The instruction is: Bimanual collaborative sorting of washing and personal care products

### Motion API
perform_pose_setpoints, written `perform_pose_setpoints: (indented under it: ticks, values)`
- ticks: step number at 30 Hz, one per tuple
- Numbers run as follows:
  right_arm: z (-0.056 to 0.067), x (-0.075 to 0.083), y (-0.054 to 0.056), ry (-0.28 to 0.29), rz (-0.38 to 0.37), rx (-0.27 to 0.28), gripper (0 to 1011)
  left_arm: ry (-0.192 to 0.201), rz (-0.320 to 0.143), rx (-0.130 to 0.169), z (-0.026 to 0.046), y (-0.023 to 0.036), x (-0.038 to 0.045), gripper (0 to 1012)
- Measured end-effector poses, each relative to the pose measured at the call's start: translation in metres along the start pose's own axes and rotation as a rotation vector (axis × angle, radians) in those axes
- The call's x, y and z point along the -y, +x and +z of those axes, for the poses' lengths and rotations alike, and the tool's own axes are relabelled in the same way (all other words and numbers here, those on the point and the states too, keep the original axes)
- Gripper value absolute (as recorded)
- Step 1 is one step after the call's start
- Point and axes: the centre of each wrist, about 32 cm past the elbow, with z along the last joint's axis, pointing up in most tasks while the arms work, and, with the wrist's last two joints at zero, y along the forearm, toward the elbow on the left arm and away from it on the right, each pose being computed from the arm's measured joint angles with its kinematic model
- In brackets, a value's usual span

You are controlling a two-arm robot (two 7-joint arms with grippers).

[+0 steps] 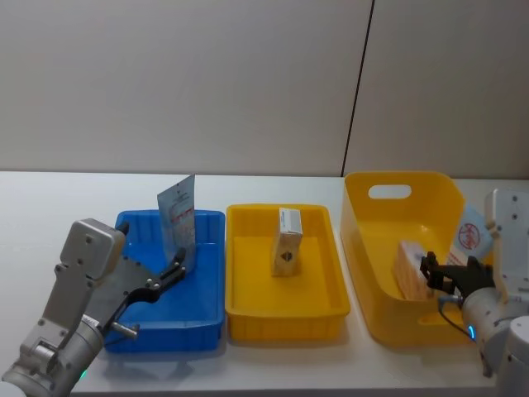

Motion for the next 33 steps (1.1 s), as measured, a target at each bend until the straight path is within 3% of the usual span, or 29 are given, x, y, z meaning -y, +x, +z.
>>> perform_pose_setpoints:
  ticks: [13, 22, 33]
  values:
    - [-0.002, -0.001, 0.0, -0.031, -0.008, 0.008, 1000, 0.0, 0.0, 0.0, 0.0, 0.0, 0.0, 1001]
    - [0.0, 0.005, 0.002, 0.029, 0.032, -0.015, 1003, 0.0, 0.0, 0.0, 0.0, 0.0, 0.0, 1001]
    - [0.006, 0.02, 0.008, 0.159, 0.122, -0.075, 1003, 0.0, 0.0, 0.0, 0.0, 0.0, 0.0, 1001]
